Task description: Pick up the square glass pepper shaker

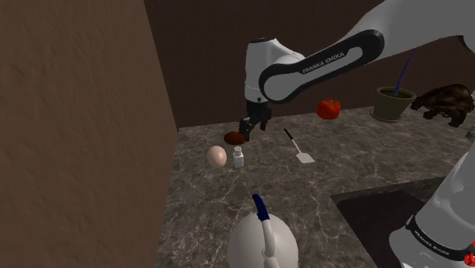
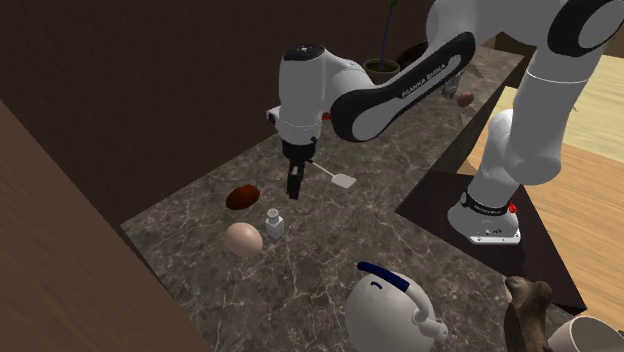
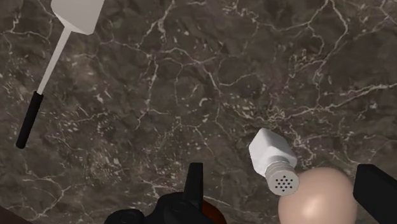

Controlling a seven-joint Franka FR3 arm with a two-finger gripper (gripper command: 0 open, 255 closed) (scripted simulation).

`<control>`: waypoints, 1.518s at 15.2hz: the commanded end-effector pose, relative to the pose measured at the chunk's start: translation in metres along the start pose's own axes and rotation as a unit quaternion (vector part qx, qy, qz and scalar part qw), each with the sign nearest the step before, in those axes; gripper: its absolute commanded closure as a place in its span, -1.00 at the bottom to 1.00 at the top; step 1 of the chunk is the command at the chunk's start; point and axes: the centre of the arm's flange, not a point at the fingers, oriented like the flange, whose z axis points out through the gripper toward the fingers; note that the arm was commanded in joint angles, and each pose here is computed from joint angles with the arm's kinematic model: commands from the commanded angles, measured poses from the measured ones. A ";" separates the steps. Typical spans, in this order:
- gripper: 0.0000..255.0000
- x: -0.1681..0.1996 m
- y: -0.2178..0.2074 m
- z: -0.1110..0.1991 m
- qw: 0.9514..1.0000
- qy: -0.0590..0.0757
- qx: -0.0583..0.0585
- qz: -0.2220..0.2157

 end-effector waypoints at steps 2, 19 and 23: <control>-1.00 0.027 -0.017 0.028 1.000 -0.005 -0.004 0.006; 1.00 0.057 -0.038 0.103 1.000 -0.012 -0.010 0.014; 1.00 0.057 -0.038 0.103 1.000 -0.012 -0.010 0.014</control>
